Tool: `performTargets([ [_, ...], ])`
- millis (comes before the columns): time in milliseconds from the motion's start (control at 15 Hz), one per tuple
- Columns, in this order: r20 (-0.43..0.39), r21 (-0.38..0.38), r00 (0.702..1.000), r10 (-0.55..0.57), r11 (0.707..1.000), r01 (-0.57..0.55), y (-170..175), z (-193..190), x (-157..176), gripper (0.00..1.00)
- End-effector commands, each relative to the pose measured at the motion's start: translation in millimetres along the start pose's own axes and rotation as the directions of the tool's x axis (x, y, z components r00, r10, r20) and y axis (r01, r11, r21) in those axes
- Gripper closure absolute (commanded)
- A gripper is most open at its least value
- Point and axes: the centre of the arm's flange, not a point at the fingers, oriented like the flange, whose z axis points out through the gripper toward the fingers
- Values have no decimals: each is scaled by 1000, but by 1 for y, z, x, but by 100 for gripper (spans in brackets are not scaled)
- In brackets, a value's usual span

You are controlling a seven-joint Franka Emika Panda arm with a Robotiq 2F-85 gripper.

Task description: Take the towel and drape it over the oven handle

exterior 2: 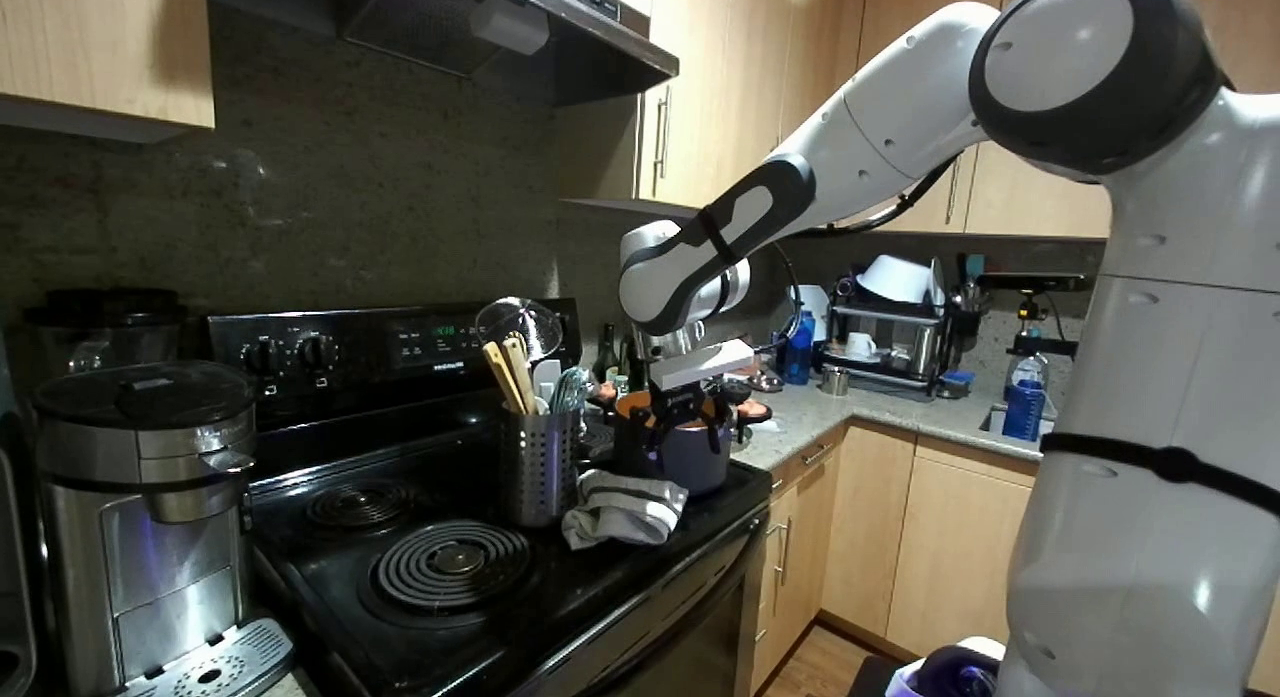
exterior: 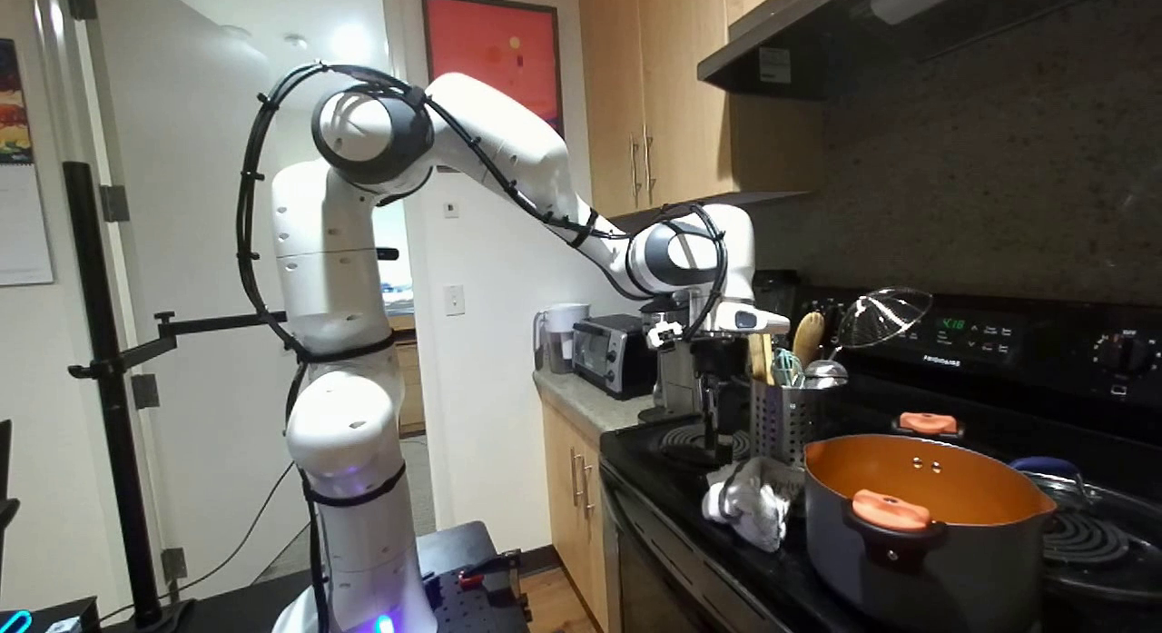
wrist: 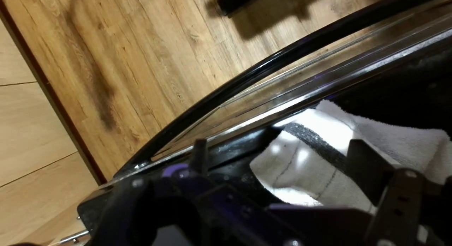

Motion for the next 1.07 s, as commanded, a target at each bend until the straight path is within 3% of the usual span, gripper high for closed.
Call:
performTargets([
  [0,-18,26,999,-32,999,33,4,0,4,0],
  [333,-116,0,981,-157,987,159,-3,-6,23,0],
  [533,-129,-24,961,-243,970,242,-10,-1,23,0],
  [800,-140,-46,903,-406,914,404,-26,13,15,0],
  [1000,-158,-50,828,-537,842,537,-37,15,13,0],
])
